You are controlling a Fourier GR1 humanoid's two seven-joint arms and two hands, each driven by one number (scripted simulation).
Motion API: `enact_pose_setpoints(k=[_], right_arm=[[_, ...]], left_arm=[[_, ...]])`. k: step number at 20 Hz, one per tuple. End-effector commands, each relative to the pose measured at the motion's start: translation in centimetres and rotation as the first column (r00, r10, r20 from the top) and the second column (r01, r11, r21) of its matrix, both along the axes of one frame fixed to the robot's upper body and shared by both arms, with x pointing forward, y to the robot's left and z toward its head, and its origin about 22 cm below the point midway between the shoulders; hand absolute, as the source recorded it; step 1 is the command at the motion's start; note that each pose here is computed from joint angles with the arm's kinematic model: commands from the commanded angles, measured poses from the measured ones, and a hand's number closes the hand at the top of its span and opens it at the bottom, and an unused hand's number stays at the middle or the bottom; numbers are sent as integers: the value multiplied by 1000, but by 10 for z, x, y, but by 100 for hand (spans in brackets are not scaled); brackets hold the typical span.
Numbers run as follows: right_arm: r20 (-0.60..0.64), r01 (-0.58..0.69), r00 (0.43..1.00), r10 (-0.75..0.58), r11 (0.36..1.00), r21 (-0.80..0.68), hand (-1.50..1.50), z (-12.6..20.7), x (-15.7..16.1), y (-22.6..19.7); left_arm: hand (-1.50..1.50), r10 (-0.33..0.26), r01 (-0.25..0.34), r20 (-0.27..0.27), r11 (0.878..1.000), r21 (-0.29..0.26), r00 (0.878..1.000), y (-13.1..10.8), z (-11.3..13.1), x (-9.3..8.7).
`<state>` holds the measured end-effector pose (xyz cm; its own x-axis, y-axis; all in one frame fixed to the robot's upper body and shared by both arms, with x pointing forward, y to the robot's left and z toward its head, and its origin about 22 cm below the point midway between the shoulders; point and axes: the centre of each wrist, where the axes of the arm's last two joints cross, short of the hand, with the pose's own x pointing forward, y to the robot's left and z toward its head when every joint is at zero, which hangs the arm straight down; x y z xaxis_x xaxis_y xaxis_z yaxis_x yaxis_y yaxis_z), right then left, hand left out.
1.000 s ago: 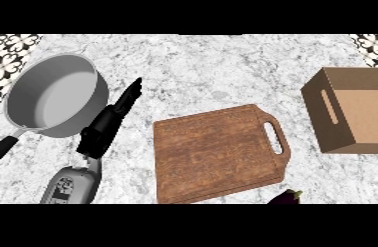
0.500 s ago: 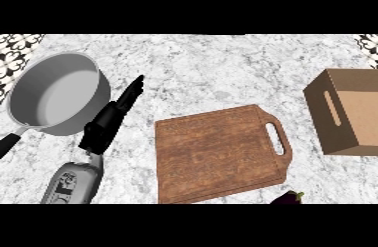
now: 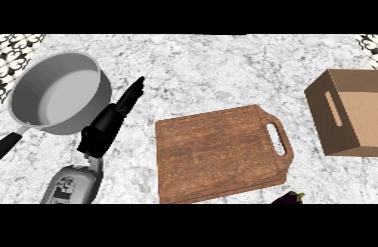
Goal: Pick the cupcake from the cutting board and place it in the cardboard box
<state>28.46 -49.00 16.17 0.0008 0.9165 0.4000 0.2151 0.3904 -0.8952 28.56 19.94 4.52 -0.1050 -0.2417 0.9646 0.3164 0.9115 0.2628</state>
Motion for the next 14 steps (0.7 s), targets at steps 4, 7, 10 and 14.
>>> enact_pose_setpoints(k=[4, 7, 10, 14], right_arm=[[-151, 3, 988, 23, 985, 171, -150, -36, 32, 0], [-97, -19, 994, 42, 973, 228, -150, -49, 28, -15], [13, -49, 999, 48, 917, 397, -150, -38, 36, -15], [197, -93, 980, -27, 815, 573, -150, -43, 29, -26]], left_arm=[[0, 0, 0, -7, 1000, 4, 1000, -5, -16, -3], [0, 7, -7, -10, 1000, -9, 1000, 10, 11, -3], [0, 6, -6, 2, 1000, 1, 1000, 16, 7, 2], [0, 21, -21, -9, 1000, -2, 1000, 9, -2, -1]])
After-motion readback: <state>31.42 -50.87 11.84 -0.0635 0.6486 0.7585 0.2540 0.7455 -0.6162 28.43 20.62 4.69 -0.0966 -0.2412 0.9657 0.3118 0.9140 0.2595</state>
